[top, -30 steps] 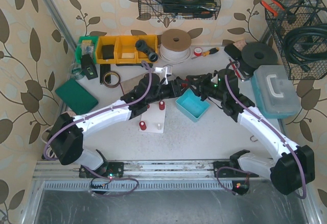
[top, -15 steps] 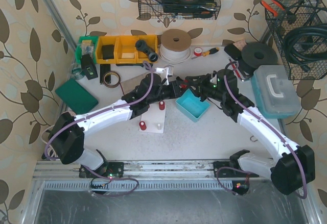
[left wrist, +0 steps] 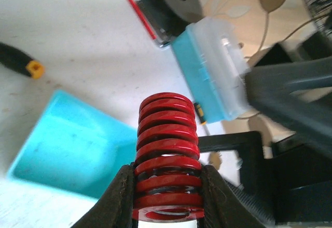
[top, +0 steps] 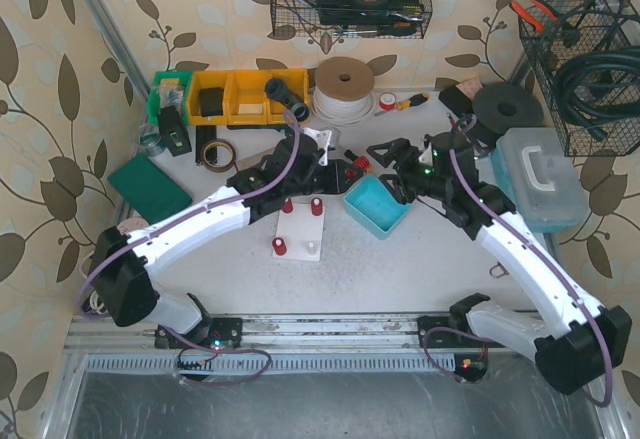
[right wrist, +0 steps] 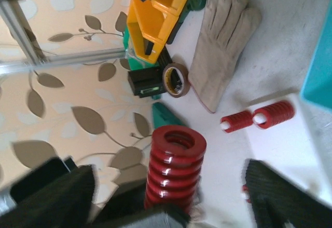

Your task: Install the large spring

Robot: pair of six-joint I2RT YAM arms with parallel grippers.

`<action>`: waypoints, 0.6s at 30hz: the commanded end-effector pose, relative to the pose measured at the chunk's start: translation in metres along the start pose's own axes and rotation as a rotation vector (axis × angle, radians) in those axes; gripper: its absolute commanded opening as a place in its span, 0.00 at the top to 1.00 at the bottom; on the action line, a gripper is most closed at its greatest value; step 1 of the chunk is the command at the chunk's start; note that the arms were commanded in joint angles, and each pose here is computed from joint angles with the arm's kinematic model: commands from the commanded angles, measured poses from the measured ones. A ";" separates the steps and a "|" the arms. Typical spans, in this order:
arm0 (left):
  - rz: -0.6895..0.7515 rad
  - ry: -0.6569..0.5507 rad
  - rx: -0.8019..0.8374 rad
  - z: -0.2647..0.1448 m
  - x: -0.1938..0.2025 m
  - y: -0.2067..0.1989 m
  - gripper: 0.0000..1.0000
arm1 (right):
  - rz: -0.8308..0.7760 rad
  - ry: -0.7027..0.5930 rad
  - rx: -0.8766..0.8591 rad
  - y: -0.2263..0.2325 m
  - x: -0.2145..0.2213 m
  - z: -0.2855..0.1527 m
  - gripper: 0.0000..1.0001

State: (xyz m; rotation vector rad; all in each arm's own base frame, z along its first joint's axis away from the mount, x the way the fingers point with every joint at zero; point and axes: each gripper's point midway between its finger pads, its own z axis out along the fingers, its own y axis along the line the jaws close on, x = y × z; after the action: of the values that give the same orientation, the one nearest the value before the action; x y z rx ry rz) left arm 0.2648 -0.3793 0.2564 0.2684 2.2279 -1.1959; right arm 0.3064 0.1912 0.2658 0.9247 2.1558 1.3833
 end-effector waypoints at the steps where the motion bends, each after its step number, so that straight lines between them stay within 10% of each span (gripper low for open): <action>1: 0.170 0.060 -0.103 -0.053 -0.008 -0.009 1.00 | -0.272 -0.075 0.140 -0.015 -0.005 -0.034 0.15; 18: 0.147 0.660 -0.475 -0.119 0.081 0.053 1.00 | -0.667 -0.093 0.503 -0.081 -0.031 -0.044 0.00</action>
State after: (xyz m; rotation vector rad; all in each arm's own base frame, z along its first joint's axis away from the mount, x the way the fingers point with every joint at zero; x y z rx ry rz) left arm 0.1918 -0.2698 0.2423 0.6452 2.7321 -0.5590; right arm 0.2712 0.1262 0.2055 0.4281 2.4564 0.5937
